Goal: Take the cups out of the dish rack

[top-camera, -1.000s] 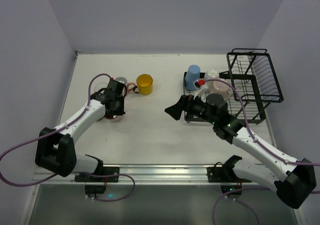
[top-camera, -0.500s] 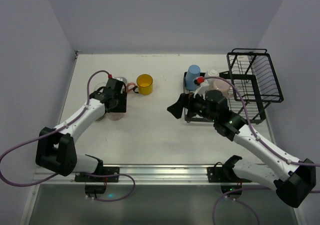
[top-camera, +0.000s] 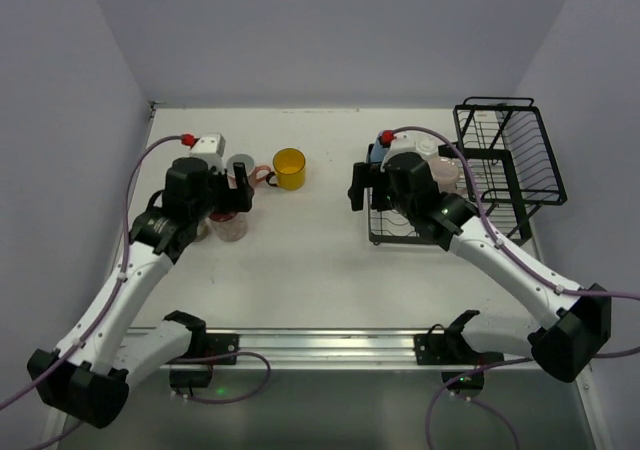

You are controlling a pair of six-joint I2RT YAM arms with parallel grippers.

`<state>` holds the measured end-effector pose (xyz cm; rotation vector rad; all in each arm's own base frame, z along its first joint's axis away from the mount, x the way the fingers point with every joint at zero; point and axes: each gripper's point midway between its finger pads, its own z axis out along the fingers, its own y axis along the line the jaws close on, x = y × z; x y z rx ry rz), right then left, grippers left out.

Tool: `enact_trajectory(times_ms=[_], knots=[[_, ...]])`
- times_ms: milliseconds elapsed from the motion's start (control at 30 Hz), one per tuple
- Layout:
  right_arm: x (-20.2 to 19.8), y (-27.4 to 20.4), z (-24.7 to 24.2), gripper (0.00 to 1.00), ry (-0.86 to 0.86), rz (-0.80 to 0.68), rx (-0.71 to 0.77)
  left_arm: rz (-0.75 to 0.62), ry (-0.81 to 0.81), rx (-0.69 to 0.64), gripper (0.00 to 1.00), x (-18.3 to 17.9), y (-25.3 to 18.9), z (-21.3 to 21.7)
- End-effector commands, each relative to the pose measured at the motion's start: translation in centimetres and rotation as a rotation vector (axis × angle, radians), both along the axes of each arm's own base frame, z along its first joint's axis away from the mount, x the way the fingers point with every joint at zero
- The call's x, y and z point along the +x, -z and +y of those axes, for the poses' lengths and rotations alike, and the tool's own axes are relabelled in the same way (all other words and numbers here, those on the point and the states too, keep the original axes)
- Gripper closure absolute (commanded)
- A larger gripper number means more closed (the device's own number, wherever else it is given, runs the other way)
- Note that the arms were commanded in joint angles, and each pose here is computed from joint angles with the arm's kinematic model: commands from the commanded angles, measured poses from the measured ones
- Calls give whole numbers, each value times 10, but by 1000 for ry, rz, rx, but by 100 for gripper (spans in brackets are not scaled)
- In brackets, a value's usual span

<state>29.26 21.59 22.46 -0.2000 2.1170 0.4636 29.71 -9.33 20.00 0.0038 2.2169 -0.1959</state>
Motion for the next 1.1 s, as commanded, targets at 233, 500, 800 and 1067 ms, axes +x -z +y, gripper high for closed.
enact_trajectory(times_ms=[233, 500, 800, 1067], knots=[[97, -23, -55, 9, 357, -77, -205, -443, 433, -331, 12, -63, -100, -61], [174, -6, -71, 1, 499, -52, -259, -468, 554, -362, 12, -82, -84, -80], [217, 20, -78, 5, 539, 2, -255, -456, 600, -342, 12, -91, -80, -88], [225, 54, -67, 16, 494, 78, -230, -446, 599, -340, 12, -89, -78, -89]])
